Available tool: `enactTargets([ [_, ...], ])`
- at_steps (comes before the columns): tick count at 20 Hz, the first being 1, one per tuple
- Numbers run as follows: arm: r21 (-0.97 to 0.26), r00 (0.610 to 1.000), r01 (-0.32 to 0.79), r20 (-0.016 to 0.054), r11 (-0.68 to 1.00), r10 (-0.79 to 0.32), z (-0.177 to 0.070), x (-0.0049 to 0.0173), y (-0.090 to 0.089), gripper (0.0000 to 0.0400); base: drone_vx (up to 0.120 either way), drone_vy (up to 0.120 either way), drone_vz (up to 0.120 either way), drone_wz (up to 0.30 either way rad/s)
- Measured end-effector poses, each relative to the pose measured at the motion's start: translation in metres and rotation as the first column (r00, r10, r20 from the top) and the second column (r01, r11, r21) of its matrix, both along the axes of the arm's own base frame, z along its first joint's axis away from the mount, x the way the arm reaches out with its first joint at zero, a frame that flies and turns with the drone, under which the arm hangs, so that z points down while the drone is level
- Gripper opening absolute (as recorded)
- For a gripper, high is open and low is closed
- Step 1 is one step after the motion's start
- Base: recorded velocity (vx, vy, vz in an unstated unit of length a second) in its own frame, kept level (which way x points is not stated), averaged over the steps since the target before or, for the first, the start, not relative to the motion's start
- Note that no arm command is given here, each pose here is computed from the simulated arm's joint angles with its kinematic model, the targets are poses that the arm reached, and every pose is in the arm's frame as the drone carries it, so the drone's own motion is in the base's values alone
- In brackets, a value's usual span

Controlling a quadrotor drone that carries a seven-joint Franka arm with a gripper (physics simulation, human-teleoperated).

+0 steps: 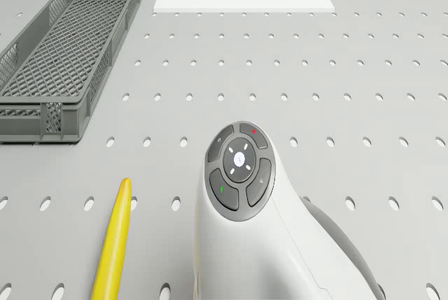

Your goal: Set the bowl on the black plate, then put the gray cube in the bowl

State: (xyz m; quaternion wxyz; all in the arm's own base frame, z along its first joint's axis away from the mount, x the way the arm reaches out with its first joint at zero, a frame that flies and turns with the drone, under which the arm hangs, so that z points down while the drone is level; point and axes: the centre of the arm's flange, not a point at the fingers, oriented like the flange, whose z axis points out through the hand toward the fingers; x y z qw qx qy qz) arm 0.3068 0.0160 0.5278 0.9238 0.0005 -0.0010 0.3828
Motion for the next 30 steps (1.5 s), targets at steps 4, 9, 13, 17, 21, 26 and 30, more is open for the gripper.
enactTargets([
  [4,0.0,1.0,0.0,0.0,1.0,0.0,-0.001,0.0,0.0,0.0119,0.0,0.0,0.0,0.0],
  [9,0.0,1.0,0.0,0.0,1.0,0.0,-0.016,0.0,0.0,0.0105,0.0,0.0,0.064,0.0],
  [13,0.0,1.0,0.0,-0.0001,1.0,0.0,-0.025,0.0,0.0,0.0102,-0.02,0.02,0.12,0.0],
  [17,0.0,1.0,0.0,-0.0001,1.0,0.0,-0.028,0.0,0.0,0.0101,-0.12,0.12,0.05,0.0],
  [21,0.0,1.0,0.0,-0.0001,1.0,0.0,-0.03,0.0,0.0,0.01,-0.12,0.12,0.0,0.0],
  [26,0.0,1.0,0.0,-0.0001,1.0,0.0,-0.031,0.0,0.0,0.01,-0.12,0.12,0.0,0.0],
  [30,0.0,1.0,0.0,-0.0001,1.0,0.0,-0.031,0.0,0.0,0.01,-0.12,0.12,0.0,0.0],
])
